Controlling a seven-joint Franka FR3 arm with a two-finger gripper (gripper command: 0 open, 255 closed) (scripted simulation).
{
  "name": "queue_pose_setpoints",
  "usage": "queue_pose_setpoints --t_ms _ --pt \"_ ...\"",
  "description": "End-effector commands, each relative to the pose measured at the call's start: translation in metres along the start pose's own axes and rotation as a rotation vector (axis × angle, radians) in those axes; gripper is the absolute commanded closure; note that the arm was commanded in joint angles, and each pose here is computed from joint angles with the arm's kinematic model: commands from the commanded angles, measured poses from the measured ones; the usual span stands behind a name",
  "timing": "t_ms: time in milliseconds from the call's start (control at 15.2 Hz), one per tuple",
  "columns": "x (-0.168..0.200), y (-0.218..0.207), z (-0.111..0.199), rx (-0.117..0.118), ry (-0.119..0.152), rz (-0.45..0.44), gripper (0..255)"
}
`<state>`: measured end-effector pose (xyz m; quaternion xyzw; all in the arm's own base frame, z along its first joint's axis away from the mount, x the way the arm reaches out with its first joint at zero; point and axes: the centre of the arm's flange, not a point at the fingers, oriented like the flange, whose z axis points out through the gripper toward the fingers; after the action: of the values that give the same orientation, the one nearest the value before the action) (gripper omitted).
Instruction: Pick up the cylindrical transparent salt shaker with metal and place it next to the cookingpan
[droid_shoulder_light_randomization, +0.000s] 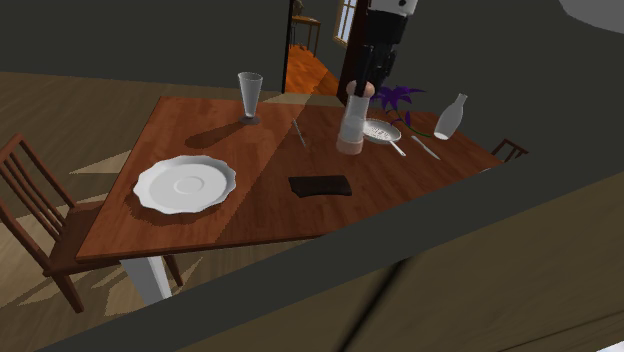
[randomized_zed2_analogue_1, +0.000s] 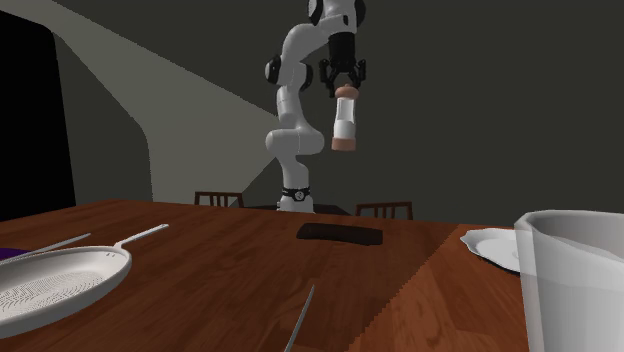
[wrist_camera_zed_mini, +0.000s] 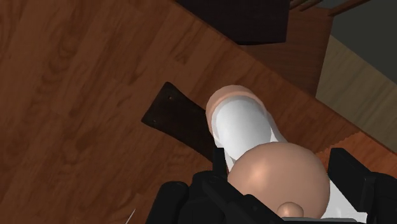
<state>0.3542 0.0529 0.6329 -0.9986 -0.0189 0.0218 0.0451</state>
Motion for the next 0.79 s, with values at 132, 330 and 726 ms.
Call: queue_pose_setpoints --t_ms 132,330,726 --pt "-0.002 -0.003 -0.021 0.000 0.000 0.000 255" --pt "-0.009 0.022 -0.026 0.000 0.000 0.000 255" --pt "-0.030 0.098 -0.033 0.000 0.000 0.000 255"
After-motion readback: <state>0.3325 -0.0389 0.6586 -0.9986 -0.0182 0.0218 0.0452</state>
